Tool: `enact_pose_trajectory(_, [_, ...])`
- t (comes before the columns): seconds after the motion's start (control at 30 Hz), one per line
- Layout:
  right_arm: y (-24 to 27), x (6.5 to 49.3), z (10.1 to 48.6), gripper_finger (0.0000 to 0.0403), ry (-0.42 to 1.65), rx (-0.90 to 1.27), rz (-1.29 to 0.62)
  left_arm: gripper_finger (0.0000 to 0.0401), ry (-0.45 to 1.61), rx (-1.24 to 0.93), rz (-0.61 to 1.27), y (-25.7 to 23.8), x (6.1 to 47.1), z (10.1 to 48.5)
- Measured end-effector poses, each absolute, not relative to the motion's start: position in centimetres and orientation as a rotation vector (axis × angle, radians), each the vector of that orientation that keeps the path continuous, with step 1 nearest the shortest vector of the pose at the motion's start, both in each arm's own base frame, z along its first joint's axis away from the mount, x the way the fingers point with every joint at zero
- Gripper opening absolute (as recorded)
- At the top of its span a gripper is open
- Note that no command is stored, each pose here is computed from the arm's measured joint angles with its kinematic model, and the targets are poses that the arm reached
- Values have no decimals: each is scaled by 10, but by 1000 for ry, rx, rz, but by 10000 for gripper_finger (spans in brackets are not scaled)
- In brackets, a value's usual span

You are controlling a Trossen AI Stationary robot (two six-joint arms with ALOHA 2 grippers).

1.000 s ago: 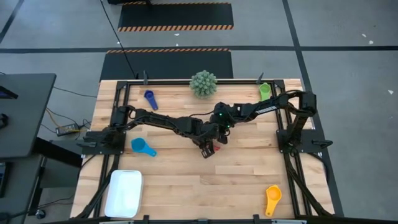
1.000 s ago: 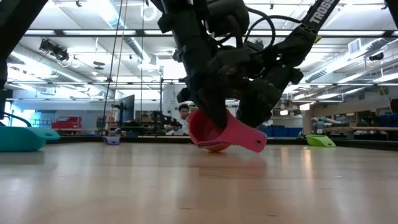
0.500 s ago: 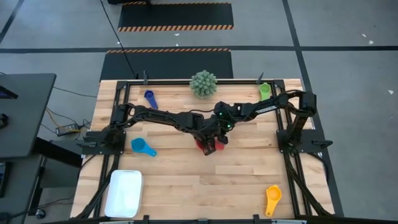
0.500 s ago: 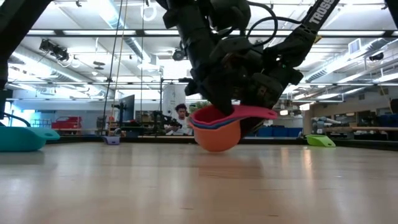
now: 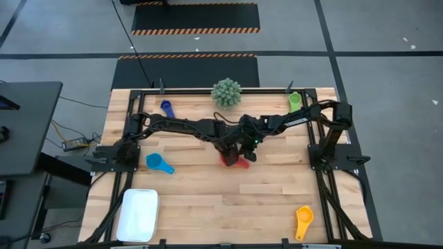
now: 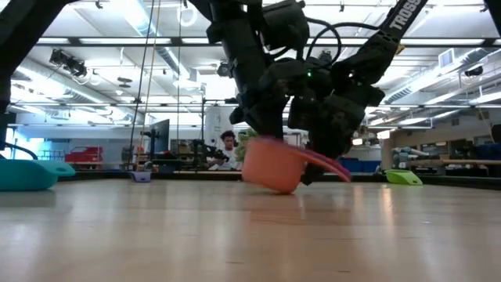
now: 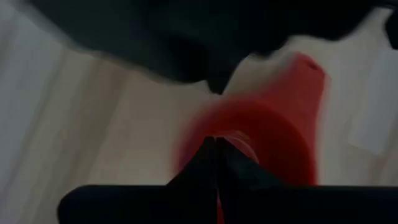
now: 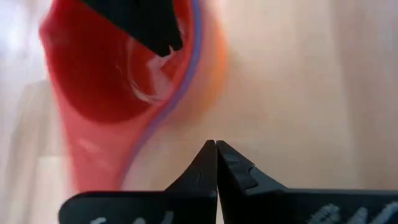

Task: Nest measuring cups in basket
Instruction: Adjust the stacked measuring cups, then stack the light blue measuring cup on top of the red measuring cup

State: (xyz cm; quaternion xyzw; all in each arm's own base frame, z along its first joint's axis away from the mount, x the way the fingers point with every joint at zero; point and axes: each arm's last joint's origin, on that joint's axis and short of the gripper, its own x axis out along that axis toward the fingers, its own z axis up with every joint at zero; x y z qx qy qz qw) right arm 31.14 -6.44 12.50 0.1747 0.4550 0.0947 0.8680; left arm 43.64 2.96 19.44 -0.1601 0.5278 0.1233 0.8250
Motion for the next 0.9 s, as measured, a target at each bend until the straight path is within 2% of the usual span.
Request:
enact_pose_trajectory(0.4, [-67, 300, 134, 0, 1033, 276, 88, 0, 1129, -374, 294, 42, 434, 194])
enact_pose_trajectory(0.63, [-68, 274, 179, 0, 1035, 168, 0, 0, 1097, -399, 357, 38, 418, 229])
enact_pose_trajectory(0.9, [-51, 225, 240, 0, 978, 101, -116, 0, 1145, -478, 540, 17, 370, 282])
